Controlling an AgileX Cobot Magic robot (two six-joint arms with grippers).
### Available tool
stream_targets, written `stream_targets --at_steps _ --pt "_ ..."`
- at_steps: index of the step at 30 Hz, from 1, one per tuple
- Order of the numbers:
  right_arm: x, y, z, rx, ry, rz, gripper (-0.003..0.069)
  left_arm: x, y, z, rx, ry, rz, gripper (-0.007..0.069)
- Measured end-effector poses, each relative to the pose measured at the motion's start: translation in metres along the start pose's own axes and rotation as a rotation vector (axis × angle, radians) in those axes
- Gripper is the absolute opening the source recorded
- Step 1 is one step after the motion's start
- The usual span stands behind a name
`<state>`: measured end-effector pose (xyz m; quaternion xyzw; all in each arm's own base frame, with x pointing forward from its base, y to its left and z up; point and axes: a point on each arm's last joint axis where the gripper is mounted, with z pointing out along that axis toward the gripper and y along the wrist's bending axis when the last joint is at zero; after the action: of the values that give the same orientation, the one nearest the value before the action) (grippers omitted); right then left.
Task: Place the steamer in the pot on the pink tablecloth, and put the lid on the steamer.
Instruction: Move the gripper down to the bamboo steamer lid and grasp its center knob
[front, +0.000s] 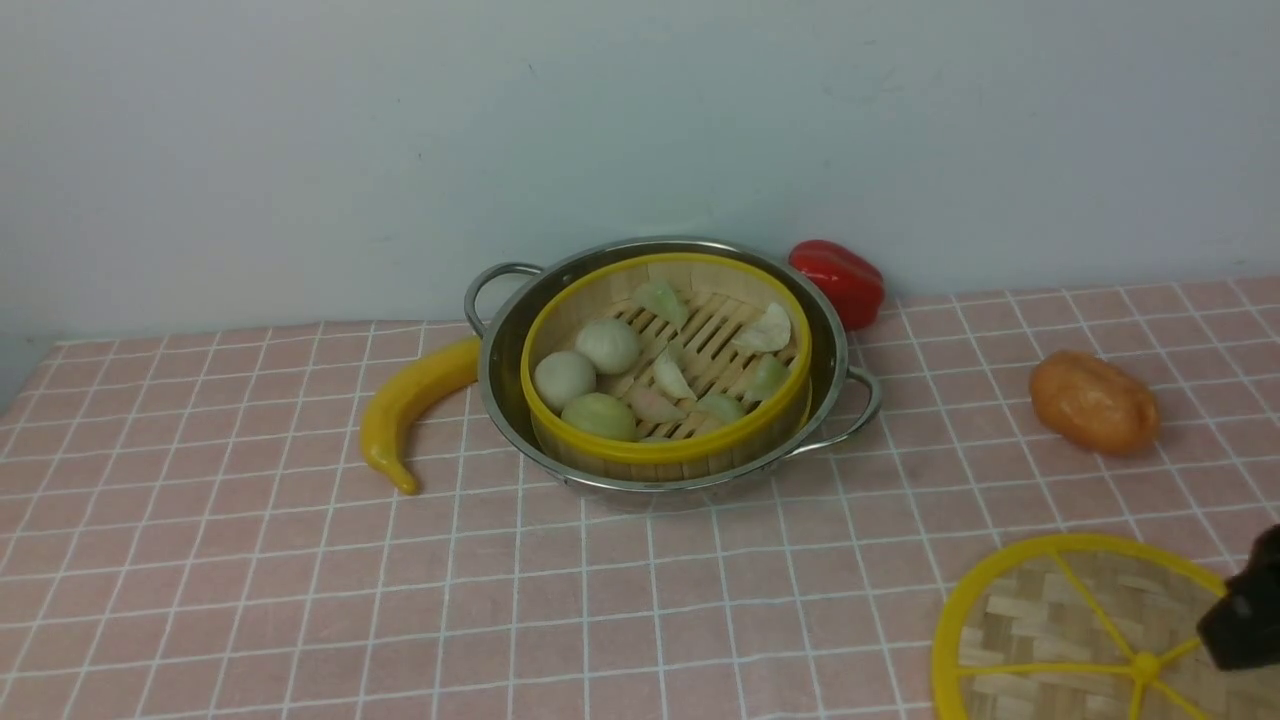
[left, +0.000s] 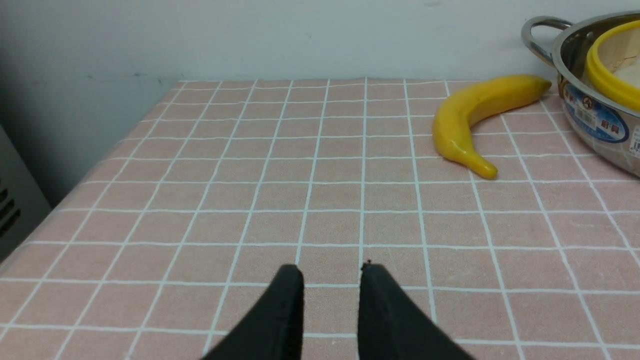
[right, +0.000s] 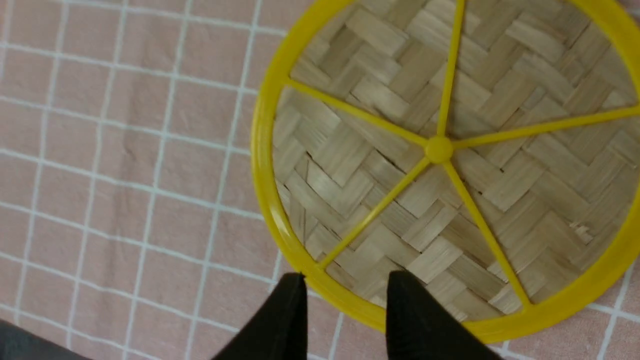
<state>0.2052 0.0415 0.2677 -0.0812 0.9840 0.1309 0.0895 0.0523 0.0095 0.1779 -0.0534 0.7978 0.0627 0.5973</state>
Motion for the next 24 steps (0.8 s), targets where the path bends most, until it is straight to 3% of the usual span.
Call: stream_targets --at_steps 11,16,24 --pt "-0.031 -0.003 0.074 0.146 0.127 -0.121 0.0243 0.0 0.0 0.0 0.0 0.0 0.0 0.0181" --pt "-0.039 -0.011 0.086 0.206 0.098 -0.122 0.0243 0.0 0.0 0.0 0.0 0.0 0.0 0.019" --pt "-0.044 -0.012 0.09 0.216 0.068 -0.114 0.0243 0.0 0.0 0.0 0.0 0.0 0.0 0.0199"
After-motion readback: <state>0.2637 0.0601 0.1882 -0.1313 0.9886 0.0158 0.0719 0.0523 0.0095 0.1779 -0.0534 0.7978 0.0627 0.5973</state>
